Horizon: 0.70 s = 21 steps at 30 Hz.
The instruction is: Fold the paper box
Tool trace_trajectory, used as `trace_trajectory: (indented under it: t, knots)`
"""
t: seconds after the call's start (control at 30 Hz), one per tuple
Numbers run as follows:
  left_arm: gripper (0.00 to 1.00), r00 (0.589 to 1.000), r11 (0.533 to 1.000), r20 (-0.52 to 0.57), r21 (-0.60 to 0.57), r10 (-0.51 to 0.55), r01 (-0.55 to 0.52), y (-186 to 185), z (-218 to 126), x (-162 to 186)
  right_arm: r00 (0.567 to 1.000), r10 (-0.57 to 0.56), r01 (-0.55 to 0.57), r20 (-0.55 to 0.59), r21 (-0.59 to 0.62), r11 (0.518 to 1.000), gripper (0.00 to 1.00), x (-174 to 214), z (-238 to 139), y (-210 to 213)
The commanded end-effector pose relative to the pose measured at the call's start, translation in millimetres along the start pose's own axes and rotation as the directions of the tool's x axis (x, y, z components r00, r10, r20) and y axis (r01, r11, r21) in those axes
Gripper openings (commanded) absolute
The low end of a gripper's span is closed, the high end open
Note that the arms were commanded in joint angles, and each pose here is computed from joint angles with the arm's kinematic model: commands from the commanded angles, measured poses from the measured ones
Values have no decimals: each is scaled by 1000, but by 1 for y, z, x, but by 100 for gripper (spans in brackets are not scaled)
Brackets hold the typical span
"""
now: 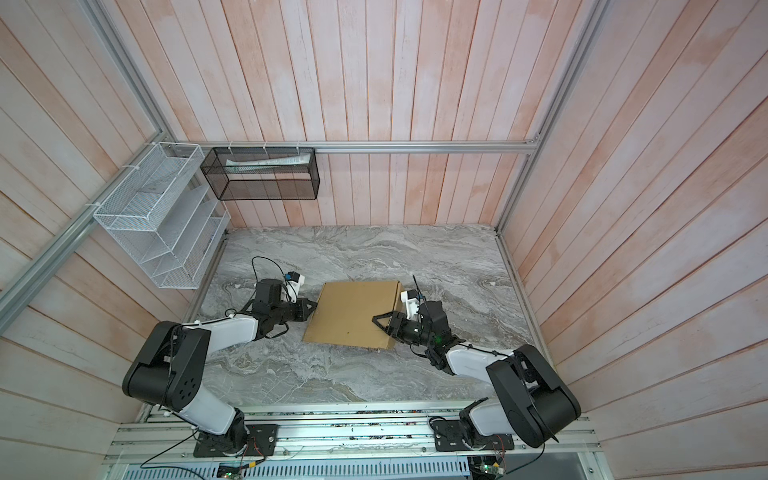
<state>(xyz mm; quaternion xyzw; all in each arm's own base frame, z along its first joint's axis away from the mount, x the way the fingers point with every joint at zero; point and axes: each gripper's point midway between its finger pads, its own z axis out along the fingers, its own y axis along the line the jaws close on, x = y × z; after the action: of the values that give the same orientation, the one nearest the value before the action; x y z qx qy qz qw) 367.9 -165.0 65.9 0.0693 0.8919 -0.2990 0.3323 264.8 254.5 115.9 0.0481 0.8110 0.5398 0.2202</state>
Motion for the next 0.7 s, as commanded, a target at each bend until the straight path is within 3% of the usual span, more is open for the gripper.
trace_trajectory:
  t: [0.0,0.47,0.67]
  knots:
    - [16,1000,1000,10,19,-9,9,-10,-8,-10,997,-75,75,-2,-47,996,52,-4,4,17]
    - [50,987,999,163,-43,-15,23,-9,-66,-40,994,-96,98,42,-45,994,48,-8,-5,18]
    - [54,969,996,242,-63,-44,61,-6,-89,-49,992,-104,107,74,-49,993,47,-13,-12,23]
